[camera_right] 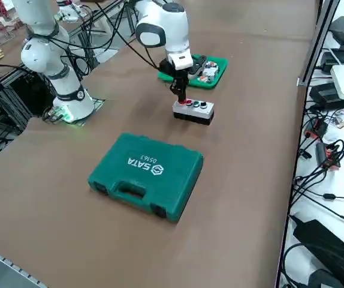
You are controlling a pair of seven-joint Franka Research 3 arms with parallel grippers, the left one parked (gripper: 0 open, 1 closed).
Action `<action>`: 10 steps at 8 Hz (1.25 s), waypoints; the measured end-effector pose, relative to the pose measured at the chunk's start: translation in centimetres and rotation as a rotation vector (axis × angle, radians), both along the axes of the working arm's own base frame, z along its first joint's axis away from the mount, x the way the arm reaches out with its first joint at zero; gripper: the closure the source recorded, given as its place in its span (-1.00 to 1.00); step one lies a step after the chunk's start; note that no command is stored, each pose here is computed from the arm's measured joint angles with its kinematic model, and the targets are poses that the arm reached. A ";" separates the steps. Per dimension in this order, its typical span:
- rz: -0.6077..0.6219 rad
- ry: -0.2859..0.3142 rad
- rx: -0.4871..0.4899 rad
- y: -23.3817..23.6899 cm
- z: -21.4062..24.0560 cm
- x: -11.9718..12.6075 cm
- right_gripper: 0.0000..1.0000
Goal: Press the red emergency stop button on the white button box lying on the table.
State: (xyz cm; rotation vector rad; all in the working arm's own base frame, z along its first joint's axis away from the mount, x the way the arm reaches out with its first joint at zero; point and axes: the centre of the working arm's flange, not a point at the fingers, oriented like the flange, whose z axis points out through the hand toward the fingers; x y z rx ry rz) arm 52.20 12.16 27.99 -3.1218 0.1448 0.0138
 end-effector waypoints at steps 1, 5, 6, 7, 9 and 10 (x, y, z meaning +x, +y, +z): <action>-0.001 0.019 -0.002 -0.1 0.7 0.0 0.97; -0.051 0.074 0.007 -2.9 13.2 3.1 0.68; -0.062 0.080 0.010 -4.3 16.8 4.1 0.37; -0.074 0.067 0.014 -6.1 19.7 5.1 0.22; -0.065 0.039 0.020 -9.5 22.2 6.3 -0.28; -0.059 0.046 0.020 -10.7 22.6 6.5 -0.67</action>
